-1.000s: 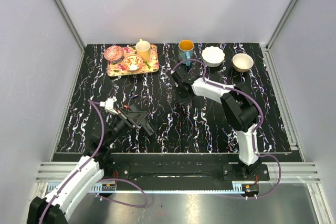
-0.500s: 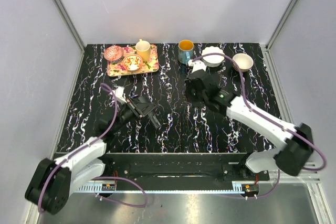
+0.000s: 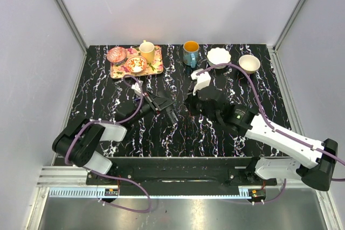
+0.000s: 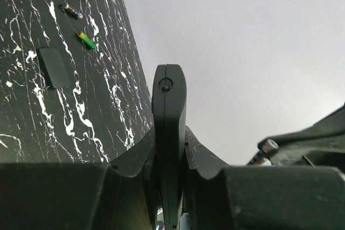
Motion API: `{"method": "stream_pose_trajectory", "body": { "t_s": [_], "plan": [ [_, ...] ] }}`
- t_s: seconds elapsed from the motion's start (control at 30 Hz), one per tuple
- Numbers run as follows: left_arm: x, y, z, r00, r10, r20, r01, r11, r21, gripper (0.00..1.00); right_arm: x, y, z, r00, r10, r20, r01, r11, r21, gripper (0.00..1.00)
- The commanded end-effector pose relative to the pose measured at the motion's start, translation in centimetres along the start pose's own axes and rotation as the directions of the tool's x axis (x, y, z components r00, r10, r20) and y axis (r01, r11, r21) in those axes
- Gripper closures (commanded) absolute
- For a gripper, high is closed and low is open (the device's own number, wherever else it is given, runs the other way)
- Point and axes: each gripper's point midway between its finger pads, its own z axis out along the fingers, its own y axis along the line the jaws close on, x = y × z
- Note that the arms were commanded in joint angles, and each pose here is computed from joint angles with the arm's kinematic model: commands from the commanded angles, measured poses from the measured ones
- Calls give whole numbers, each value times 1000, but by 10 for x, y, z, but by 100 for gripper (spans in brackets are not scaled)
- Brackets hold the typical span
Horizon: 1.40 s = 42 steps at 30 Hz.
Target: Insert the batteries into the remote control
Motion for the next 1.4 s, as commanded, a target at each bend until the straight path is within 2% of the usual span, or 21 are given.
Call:
{"method": "stream_pose_trajectory", "body": {
  "t_s": [0.0,0.17,0.7,1.37],
  "plan": [
    [-15,-87,4,995,78,70,-97,937,336,100,-22,17,-7,995,-29,91,35,998,-59,100],
    [-16,-90,11,996,65,62,-82,935,344,100,-18,28,-2,995,-49,90,58,994,-98,100],
    [-13,-95,15,999,13,36,-25,936,351,100,8,43,22,992,-117,54,122,988,-95,100],
    [-13,-104,12,999,14,48,-31,930,367,100,26,34,34,993,-114,30,116,992,-41,100]
  ]
}}
